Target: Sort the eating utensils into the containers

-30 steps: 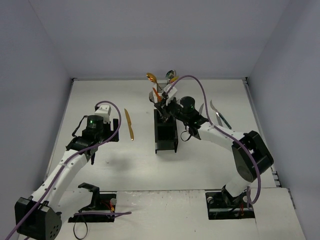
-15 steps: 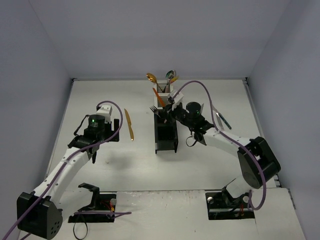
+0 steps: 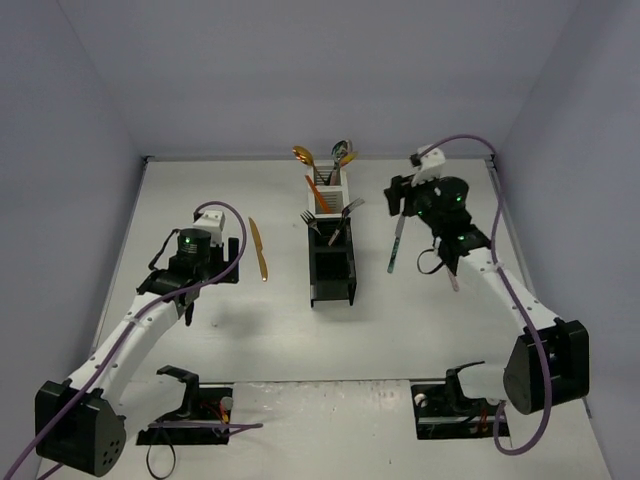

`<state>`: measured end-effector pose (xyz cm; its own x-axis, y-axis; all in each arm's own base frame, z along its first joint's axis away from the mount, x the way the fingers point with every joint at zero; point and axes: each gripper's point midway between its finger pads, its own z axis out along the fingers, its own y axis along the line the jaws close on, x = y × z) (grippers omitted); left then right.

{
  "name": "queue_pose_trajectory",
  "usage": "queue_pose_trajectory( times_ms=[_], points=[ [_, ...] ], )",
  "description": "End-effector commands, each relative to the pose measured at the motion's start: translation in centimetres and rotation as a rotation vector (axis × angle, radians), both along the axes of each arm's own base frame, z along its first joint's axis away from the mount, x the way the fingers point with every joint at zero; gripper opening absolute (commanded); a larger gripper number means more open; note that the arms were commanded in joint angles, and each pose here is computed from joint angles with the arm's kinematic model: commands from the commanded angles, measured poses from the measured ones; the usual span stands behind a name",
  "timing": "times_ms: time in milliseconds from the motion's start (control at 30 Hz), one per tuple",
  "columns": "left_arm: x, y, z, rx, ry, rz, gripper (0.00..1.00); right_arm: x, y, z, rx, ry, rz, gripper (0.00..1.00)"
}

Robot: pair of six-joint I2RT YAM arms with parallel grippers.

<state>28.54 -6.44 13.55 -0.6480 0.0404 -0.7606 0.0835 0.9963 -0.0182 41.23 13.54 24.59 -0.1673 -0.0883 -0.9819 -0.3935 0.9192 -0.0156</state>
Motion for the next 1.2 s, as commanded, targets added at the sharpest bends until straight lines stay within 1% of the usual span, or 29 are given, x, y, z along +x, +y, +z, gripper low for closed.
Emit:
queue_pose_trajectory(
  times_ms=[0,67,133,200,233,300,367,433,567,633,867,1067,1167],
  points=[
    [1.2,-0.3,1.5,-0.011,-0.041,0.003,0.75,2.4,-8.8,-2.0,-0.011,0.149,-0.264,0.58],
    [1.2,-0.5,1.6,-0.02,-0.037,-0.003,0.75,3.3,-11.6,-2.7,0.012,0.183,-0.323,0.57],
    [1.3,-0.8,1.6,-0.026,-0.032,-0.014,0.75,4.5,-13.3,-5.7,0.018,0.276,-0.321,0.56],
    [1.3,-0.9,1.7,-0.029,-0.033,-0.019,0.75,5.8,-13.9,-8.0,-0.005,0.359,-0.296,0.56],
    [1.3,-0.9,1.7,-0.03,-0.033,-0.02,0.75,6.1,-14.0,-8.4,-0.028,0.369,-0.28,0.57],
    [1.2,-0.9,1.7,-0.033,-0.028,-0.02,0.75,7.3,-14.5,-10.6,-0.093,0.437,-0.257,0.57],
    [1.1,-0.9,1.8,-0.036,-0.03,-0.022,0.75,8.0,-15.0,-12.7,-0.144,0.474,-0.239,0.57],
    [1.0,-0.9,1.8,-0.036,-0.031,-0.021,0.75,9.1,-15.3,-12.9,-0.173,0.467,-0.226,0.57],
    [1.0,-0.8,1.8,-0.037,-0.033,-0.02,0.75,10.2,-15.1,-15.1,-0.217,0.504,-0.159,0.57],
    [1.1,-0.9,1.8,-0.039,-0.031,-0.023,0.75,10.7,-15.1,-15.3,-0.229,0.516,-0.141,0.56],
    [1.1,-1.0,1.6,-0.039,-0.022,-0.026,0.75,10.0,-14.6,-19.6,-0.247,0.627,-0.066,0.52],
    [1.1,-1.0,1.4,-0.038,-0.016,-0.025,0.75,8.9,-13.9,-21.3,-0.245,0.679,-0.015,0.46],
    [1.1,-1.0,1.2,-0.036,-0.008,-0.026,0.75,8.6,-13.7,-22.0,-0.257,0.693,-0.001,0.41]
  ],
)
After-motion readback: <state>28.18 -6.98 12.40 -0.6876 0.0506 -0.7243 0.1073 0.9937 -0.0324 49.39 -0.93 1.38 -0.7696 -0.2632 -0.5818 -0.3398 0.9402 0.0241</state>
